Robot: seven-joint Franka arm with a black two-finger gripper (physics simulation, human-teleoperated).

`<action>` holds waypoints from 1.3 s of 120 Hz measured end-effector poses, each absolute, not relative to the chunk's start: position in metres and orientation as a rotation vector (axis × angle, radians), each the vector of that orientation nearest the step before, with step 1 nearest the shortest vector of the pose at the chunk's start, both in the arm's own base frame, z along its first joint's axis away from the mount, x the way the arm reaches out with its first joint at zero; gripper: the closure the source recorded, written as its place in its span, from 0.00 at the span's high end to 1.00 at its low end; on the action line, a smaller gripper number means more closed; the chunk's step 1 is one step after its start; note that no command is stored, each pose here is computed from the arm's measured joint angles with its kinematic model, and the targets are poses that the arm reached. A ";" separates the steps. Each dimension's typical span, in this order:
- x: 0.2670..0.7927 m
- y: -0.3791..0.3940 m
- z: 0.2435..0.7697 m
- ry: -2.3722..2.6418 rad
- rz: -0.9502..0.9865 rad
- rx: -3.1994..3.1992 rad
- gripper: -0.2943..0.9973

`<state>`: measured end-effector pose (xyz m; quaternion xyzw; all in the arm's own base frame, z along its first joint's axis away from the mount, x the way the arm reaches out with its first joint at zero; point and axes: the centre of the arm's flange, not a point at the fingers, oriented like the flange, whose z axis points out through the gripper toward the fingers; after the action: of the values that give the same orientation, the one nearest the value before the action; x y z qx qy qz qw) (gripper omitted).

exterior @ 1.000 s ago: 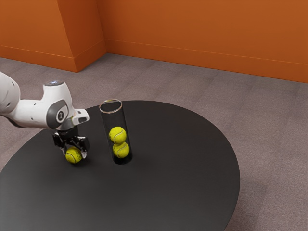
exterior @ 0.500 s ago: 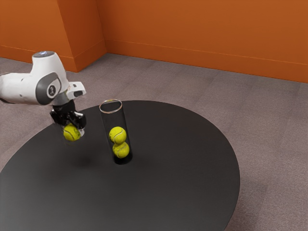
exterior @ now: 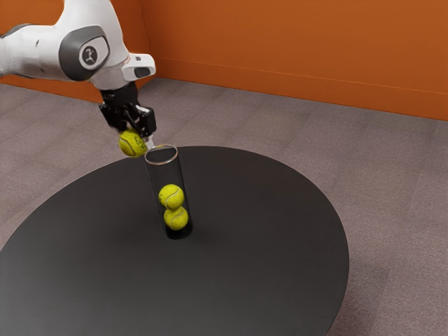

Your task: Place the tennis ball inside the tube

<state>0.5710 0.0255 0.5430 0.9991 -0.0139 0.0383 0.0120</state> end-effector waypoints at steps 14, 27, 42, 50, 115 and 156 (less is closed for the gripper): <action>0.581 -0.003 0.541 -0.122 0.092 3.098 0.51; 0.597 -0.009 0.538 -0.142 0.084 3.086 0.51; 0.608 0.021 0.539 -0.075 0.085 3.088 0.51; 0.611 0.020 0.538 -0.080 0.080 3.089 0.51; 0.638 0.007 0.520 -0.125 0.065 3.077 0.66; 0.573 -0.004 0.579 -0.156 0.130 3.125 0.75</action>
<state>0.5731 -0.0035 0.5792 0.9979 -0.0497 0.0416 0.0050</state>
